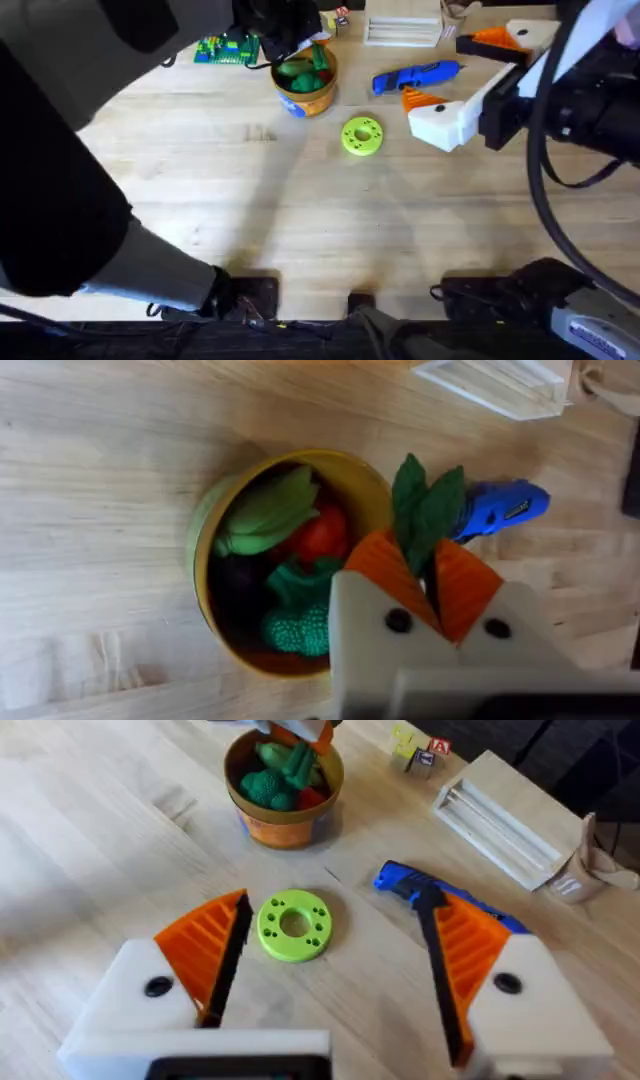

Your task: Pick up the gripper from the table and insert it into the empty holder that is missing its gripper. Then pick up a screw, insert it into the mounting hole, and use the screwdriver to tighten it. Finally, clean up the table by picking up the vegetable and placing it into the bucket.

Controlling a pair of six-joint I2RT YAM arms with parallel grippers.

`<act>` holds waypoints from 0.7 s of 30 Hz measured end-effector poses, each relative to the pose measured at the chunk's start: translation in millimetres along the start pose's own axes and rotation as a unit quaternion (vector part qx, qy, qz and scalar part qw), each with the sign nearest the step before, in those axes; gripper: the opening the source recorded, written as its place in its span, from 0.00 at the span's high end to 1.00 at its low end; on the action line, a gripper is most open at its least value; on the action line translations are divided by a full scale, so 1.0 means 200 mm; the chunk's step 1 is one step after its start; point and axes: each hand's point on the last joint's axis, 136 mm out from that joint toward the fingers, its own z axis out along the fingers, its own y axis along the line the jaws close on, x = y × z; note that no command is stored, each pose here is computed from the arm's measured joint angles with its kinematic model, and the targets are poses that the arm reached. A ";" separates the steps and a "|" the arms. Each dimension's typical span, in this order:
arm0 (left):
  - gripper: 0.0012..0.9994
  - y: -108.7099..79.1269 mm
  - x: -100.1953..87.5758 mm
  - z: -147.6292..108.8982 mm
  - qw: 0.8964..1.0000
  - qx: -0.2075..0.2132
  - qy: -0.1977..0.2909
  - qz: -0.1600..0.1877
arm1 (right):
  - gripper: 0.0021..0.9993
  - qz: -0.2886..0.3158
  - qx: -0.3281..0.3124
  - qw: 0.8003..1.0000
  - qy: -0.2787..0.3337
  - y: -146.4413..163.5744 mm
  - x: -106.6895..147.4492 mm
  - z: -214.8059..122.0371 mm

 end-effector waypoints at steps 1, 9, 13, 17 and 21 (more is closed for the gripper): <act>0.98 0.01 0.00 0.00 1.000 -0.007 0.001 -0.006 | 0.01 0.000 0.000 1.000 0.000 0.00 0.00 0.00; 0.27 0.04 0.00 0.00 0.999 -0.022 -0.002 -0.023 | 0.01 0.000 0.000 1.000 0.000 0.00 0.00 0.00; 0.01 0.04 0.00 0.00 0.999 -0.022 -0.002 -0.024 | 0.01 0.000 0.000 1.000 0.000 0.00 0.00 0.00; 0.00 0.03 0.02 -0.01 1.000 -0.016 0.005 0.000 | 0.01 0.009 0.000 1.000 -0.001 0.00 0.00 0.00; 0.00 -0.01 0.04 -0.09 0.999 -0.009 0.020 0.046 | 0.01 0.041 0.000 0.999 0.001 0.00 0.00 0.00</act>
